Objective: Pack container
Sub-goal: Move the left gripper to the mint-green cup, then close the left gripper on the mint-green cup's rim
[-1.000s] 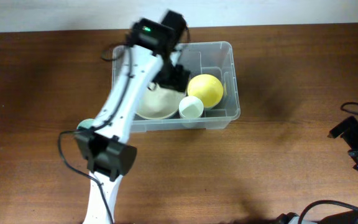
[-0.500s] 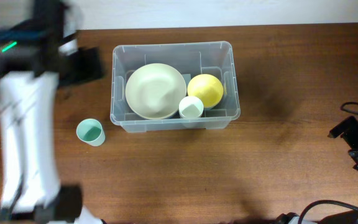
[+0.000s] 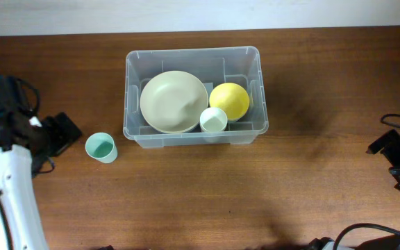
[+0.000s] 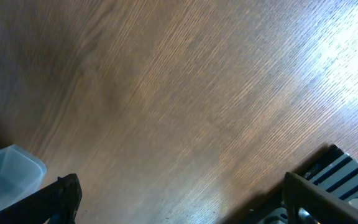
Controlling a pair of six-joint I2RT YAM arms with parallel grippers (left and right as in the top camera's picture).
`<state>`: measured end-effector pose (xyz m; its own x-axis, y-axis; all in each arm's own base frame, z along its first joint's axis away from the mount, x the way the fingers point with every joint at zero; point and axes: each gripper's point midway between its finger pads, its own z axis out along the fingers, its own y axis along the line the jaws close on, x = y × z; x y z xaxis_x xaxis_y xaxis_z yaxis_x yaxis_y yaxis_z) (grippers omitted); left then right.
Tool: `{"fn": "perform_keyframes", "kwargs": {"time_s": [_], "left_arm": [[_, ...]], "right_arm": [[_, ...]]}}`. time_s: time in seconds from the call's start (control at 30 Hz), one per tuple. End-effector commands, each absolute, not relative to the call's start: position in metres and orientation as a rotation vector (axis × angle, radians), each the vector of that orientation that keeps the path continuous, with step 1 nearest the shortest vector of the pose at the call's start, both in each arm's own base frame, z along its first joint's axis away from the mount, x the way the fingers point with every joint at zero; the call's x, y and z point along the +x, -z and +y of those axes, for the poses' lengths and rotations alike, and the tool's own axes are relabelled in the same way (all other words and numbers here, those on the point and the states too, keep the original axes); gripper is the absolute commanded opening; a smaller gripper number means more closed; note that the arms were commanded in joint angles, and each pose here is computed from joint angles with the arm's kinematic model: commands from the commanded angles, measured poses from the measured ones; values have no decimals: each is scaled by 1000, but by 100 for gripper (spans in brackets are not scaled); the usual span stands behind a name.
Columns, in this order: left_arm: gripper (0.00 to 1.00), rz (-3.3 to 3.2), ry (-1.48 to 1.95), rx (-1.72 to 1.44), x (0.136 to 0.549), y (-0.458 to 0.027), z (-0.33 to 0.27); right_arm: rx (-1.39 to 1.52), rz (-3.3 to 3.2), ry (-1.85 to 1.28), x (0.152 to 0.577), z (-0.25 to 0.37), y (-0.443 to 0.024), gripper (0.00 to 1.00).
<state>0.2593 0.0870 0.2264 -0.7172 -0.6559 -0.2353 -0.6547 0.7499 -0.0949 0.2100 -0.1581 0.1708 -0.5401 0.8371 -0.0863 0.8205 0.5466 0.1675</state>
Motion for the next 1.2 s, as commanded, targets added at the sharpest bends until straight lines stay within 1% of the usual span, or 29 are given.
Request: {"fn": "perform_keyframes", "kwargs": {"time_s": [0.0, 0.2, 0.47, 0.73, 1.17], "left_arm": [[99, 2756, 65, -1011, 265, -198, 82], [100, 2862, 103, -970, 278, -160, 81], [99, 2976, 142, -895, 299, -123, 66], [99, 3046, 132, -958, 302, -95, 63], [99, 3113, 59, -1079, 295, -66, 67]], "right_arm": [[1427, 2611, -167, 210, -158, -171, 99], [1427, 2611, -167, 210, -158, -171, 99], [1427, 2611, -167, 210, -158, -171, 99], [1427, 2611, -167, 210, -158, -171, 99], [1427, 2611, -167, 210, -158, -171, 99]]}}
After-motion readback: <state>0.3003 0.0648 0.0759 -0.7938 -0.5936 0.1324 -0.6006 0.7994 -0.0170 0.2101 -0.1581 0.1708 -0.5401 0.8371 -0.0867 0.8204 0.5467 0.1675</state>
